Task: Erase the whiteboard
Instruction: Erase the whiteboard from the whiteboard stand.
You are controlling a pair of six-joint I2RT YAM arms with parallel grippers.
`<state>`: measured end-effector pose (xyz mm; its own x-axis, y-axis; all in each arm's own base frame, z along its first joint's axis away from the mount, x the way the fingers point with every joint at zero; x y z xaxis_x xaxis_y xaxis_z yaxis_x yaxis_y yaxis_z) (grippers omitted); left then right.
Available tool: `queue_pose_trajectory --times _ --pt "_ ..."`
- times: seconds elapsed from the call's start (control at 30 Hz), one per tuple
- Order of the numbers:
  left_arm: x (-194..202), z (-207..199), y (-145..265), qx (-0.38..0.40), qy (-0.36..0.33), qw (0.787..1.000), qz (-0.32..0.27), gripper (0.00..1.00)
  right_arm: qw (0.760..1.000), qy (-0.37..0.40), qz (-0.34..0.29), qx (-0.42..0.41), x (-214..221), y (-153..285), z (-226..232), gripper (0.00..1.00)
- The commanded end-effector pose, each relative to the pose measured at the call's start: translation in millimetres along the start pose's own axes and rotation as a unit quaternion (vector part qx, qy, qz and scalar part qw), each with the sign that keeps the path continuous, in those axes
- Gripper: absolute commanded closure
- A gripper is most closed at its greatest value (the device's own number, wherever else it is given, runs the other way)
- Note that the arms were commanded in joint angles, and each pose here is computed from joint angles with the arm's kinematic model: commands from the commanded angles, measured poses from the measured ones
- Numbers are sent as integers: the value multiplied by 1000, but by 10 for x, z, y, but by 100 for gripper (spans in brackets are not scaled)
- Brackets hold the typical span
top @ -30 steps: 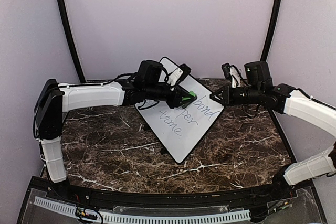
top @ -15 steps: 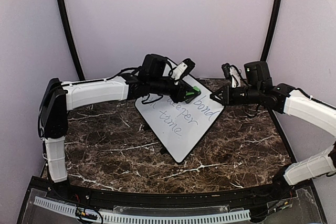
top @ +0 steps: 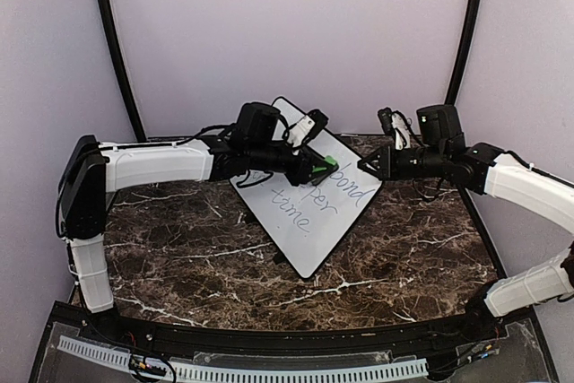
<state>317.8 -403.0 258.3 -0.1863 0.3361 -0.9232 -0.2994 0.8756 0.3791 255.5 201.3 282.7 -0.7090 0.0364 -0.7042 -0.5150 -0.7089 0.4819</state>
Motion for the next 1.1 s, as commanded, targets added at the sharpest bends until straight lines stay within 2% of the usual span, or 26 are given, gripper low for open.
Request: queue_pose_trajectory --times 0.0,0.17,0.43,0.63,0.8,1.07 --pt "697 -132 -85 12 29 993 110 93 984 97 84 -121 360 -112 343 100" --pt "667 -222 -110 30 23 994 98 93 984 94 85 -124 367 -119 342 100" --pt "271 -180 -285 35 0 998 52 92 985 94 83 -120 375 -81 341 100" --pt "159 -221 -355 45 -10 998 48 92 985 94 83 -118 371 -80 340 100" --pt "310 -293 -346 51 -6 996 75 92 985 93 83 -119 368 -90 340 100" --pt "803 -324 -138 19 14 993 119 93 985 94 83 -121 364 -85 347 100"
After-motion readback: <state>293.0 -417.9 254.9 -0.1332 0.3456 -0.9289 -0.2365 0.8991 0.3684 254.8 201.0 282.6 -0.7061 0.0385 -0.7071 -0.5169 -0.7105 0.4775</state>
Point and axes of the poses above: each gripper's point midway between its finger pads, its own y axis back along the fingers, its own z axis along the line the jaws close on, x = y × z, the point moved 8 cm from there along y, back along the fingers, and after that the axes turned 4 degrees about -y, right-handed, at the moved point
